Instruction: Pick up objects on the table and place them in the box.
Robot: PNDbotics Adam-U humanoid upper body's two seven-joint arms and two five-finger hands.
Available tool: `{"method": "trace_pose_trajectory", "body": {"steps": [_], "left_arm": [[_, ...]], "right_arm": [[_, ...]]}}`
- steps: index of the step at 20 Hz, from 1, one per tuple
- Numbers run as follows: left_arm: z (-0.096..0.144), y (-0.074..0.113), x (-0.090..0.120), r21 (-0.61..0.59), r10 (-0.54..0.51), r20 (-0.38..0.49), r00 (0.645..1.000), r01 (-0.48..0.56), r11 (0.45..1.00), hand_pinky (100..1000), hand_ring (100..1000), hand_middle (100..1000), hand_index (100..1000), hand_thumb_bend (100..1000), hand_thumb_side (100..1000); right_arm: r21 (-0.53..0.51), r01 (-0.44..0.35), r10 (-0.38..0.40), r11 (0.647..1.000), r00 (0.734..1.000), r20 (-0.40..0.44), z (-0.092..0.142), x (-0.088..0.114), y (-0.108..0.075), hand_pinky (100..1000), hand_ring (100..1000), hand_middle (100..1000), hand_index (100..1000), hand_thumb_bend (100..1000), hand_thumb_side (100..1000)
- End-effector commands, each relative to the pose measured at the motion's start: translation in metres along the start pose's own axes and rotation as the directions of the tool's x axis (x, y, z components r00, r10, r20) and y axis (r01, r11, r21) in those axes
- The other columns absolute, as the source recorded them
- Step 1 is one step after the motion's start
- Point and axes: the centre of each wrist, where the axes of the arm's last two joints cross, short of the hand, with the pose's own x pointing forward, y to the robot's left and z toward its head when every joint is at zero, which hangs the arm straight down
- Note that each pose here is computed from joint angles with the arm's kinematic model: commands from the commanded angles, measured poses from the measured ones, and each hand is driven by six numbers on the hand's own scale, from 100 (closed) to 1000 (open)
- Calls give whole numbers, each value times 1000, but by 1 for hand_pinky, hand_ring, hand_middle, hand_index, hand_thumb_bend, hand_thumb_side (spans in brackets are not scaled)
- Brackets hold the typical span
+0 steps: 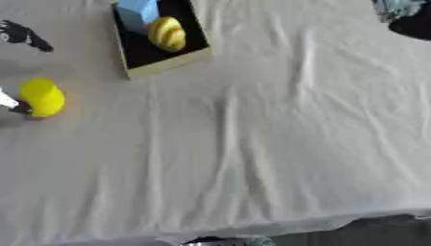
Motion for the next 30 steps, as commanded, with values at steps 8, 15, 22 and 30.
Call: {"method": "trace_pose_trajectory", "body": {"steps": [8, 15, 22, 30], "left_arm": [[-5, -1, -10, -62, -22, -54, 998, 18, 998, 930, 884, 821, 919, 678, 345], [-13, -9, -11, -75, 6, -52, 999, -10, 997, 902, 863, 800, 896, 560, 323], [-7, 0, -6, -34, 2, -50, 999, -4, 999, 838, 777, 701, 768, 210, 100], [8, 57, 37, 195, -103, 36, 994, 94, 976, 800, 734, 644, 704, 100, 110]], "right_arm": [[-13, -5, 5, 1000, 1000, 6, -4, 5, -7, 982, 868, 631, 883, 100, 397], [-20, 8, -8, 1000, 1000, -12, -2, 4, -6, 986, 867, 627, 884, 100, 423], [-24, 17, -18, 1000, 999, -31, -1, 3, -6, 986, 865, 622, 883, 100, 443], [-31, 23, -24, 999, 999, -39, 1, 3, -7, 985, 862, 619, 881, 100, 437]]}}
